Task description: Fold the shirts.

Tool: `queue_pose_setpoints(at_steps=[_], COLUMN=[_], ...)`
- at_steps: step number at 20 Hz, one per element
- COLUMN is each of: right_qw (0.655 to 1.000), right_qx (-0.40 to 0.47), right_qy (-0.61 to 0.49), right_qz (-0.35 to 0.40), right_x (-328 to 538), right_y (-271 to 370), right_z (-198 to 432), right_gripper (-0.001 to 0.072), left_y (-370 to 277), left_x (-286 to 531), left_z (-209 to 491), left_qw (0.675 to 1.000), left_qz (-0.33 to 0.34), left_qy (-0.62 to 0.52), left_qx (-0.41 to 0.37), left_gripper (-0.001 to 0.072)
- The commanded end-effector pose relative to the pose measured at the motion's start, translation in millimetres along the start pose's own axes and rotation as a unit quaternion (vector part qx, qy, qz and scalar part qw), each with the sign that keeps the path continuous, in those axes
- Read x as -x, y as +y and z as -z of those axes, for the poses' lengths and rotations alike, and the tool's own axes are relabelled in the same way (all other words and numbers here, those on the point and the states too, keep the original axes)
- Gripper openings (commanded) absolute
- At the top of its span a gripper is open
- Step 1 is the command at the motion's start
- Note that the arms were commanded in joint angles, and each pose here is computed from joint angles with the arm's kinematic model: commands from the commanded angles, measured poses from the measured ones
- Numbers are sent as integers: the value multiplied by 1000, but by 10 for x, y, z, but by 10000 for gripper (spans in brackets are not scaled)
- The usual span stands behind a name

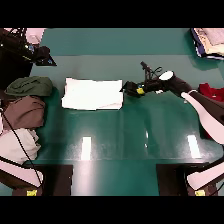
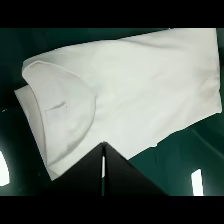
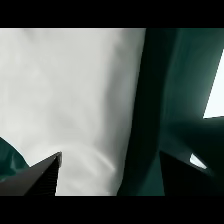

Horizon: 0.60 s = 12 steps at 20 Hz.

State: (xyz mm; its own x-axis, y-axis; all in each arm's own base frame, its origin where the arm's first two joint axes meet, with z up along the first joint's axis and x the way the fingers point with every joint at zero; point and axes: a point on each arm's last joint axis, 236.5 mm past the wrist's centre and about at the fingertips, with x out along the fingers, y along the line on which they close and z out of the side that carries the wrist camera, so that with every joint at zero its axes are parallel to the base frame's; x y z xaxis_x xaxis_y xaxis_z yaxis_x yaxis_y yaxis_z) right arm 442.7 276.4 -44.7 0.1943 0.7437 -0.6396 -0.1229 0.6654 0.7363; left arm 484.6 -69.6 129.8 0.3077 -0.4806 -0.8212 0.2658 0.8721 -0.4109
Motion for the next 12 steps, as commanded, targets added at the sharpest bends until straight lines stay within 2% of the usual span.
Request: queue_pose_setpoints(at_steps=[1, 5, 7, 8, 9, 12], right_qw=[998, 995, 994, 995, 995, 994], right_qx=[-21, -24, -8, 1, 20, 53], right_qy=[33, 67, 70, 63, 54, 42], right_qz=[-38, -73, -78, -78, -80, -87], right_x=[-361, -727, -825, -841, -842, -704], right_y=[166, 403, 502, 543, 594, 711], right_z=[31, 102, 99, 64, 27, -112], right_gripper=[696, 652, 401, 241, 20, 14], left_y=[-8, -15, -15, -16, -16, -18], left_x=[5, 5, 5, 5, 5, 6], left_z=[8, 43, 45, 45, 51, 57], left_qw=[1000, 1000, 1000, 1000, 1000, 1000], left_qz=[2, 3, 3, 3, 3, 4], left_qy=[1, 9, 9, 9, 10, 12], left_qx=[0, 0, 0, 0, 0, 0], left_gripper=[22, 22, 22, 22, 22, 22])
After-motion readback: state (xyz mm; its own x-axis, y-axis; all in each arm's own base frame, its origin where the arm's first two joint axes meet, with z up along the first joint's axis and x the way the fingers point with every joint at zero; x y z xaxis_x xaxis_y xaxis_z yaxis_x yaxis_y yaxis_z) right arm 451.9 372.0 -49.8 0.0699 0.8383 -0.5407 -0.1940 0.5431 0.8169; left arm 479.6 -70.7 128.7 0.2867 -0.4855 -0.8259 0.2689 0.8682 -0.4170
